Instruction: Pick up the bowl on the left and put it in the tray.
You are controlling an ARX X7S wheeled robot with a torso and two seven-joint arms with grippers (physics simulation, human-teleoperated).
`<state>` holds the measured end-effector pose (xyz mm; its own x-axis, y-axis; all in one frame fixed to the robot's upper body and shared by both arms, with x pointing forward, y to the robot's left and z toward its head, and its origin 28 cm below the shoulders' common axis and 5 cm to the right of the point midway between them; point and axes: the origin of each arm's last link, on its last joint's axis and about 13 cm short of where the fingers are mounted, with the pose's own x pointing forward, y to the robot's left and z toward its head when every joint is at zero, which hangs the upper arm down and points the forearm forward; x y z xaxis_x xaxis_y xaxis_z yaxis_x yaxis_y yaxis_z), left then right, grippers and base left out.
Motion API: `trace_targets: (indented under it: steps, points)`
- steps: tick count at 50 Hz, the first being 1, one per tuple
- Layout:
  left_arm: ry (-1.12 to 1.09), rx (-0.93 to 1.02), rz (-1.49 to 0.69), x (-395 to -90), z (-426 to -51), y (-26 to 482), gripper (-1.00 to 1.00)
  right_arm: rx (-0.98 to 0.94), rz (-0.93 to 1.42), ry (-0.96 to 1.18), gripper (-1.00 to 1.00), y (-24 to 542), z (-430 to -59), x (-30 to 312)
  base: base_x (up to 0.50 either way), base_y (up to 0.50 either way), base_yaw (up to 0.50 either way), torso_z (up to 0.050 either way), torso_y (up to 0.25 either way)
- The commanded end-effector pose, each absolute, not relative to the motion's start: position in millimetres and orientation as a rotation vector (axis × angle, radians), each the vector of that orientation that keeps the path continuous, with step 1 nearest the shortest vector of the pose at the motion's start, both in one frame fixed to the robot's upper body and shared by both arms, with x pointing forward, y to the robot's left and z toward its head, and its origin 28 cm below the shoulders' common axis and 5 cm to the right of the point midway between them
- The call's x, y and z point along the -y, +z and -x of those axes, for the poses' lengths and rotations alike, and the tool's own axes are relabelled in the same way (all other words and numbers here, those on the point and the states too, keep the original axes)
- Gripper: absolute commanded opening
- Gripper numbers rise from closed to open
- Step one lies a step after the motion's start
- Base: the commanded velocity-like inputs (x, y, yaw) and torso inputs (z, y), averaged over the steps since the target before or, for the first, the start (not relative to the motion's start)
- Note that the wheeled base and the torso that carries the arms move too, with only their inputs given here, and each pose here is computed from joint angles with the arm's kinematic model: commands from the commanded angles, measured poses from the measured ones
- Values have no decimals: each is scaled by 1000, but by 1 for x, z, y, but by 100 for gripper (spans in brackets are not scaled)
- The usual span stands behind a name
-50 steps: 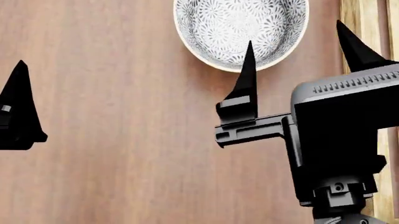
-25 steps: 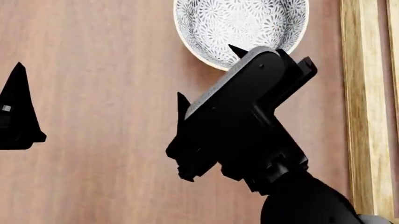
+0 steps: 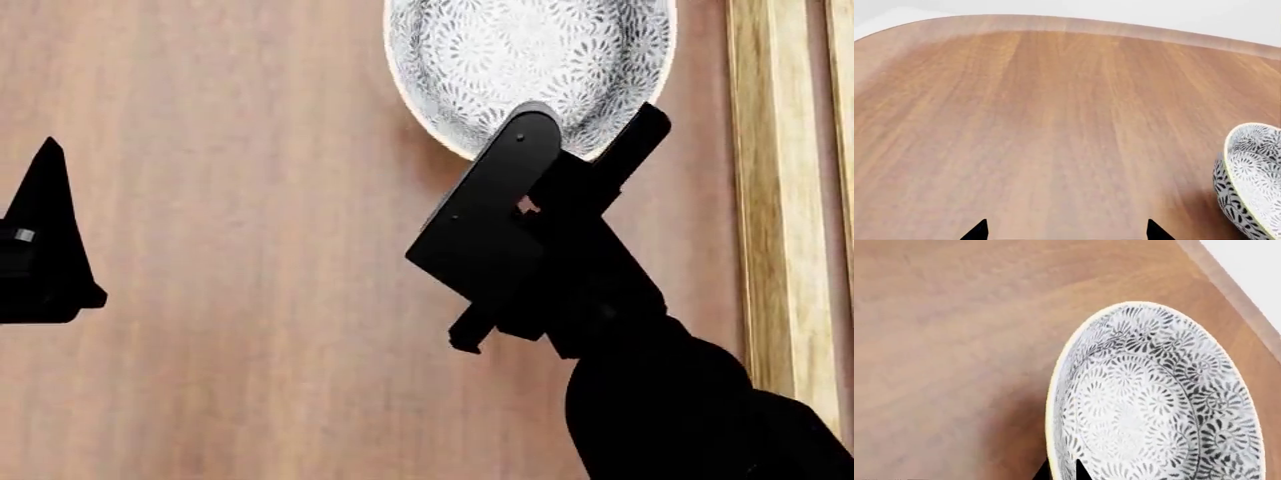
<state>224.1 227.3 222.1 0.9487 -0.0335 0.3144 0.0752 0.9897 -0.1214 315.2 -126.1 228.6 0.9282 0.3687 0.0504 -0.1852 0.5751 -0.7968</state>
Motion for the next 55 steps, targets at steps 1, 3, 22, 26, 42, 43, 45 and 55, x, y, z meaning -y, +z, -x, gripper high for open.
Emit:
trace_targets:
  steps: [1, 3, 22, 26, 42, 43, 45, 55]
  points:
    - [-55, 314, 133, -227, -224, 221, 100, 109, 953, 305, -100, 205, -330, 137, 0, 0, 0, 0, 0]
    - [-53, 313, 133, -228, -224, 222, 100, 111, 959, 307, -100, 205, -329, 137, 0, 0, 0, -8, -5]
    - [-52, 317, 136, -228, -224, 223, 100, 172, 988, 309, -100, 219, -322, 135, 1, 0, 0, -1, -3]
    - [-50, 319, 137, -228, -223, 223, 100, 213, 990, 290, -100, 238, -317, 135, 3, 0, -1, 0, 0]
    - [-48, 322, 147, -230, -220, 223, 100, 317, 1056, 231, -100, 293, -292, 138, 0, 0, 0, 0, 0]
    - [-48, 322, 146, -230, -220, 223, 100, 318, 1061, 227, -100, 295, -291, 138, 0, 0, 0, 0, 0]
    - [-46, 324, 147, -230, -220, 224, 100, 322, 1070, 214, -100, 300, -288, 140, 0, 0, 0, 0, 0]
    - [-46, 323, 147, -230, -220, 224, 100, 361, 1077, 153, -100, 327, -273, 149, 0, 0, 0, 0, 0]
